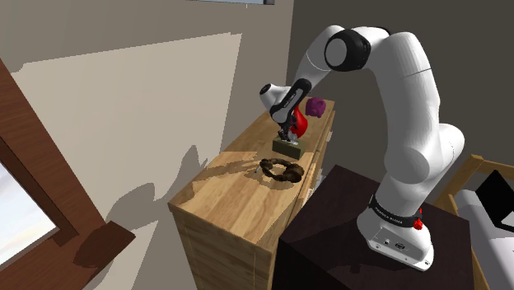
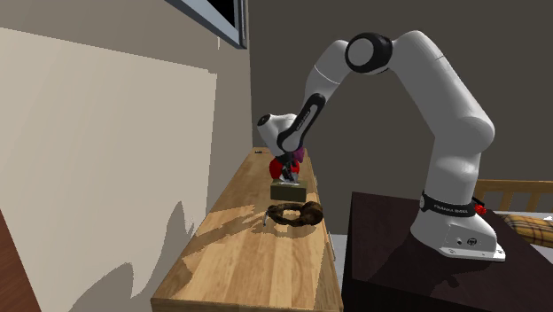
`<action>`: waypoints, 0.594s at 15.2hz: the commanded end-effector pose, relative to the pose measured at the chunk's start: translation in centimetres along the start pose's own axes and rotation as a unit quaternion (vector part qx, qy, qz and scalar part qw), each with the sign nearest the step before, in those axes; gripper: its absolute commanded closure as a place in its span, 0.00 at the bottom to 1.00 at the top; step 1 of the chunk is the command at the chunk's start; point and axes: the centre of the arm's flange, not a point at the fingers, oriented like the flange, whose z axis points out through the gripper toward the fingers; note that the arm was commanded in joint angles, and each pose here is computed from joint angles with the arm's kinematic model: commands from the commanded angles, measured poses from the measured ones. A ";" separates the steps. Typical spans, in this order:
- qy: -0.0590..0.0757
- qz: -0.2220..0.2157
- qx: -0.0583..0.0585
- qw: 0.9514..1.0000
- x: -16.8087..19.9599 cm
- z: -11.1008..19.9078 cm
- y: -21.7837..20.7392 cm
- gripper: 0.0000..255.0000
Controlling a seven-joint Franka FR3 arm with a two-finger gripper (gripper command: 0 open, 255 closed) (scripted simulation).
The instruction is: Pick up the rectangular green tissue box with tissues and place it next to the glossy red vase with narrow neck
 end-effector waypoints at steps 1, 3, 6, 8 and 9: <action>0.000 0.000 0.000 1.000 -0.1 -2.3 -0.1 0.00; 0.000 0.000 0.000 1.000 -0.1 -3.4 -0.1 0.00; 0.000 0.000 0.000 1.000 -0.1 -3.4 -0.1 0.00; 0.000 0.000 0.000 1.000 -0.1 -3.4 -0.1 0.00; 0.000 0.000 0.000 1.000 -0.1 -3.4 -0.1 0.00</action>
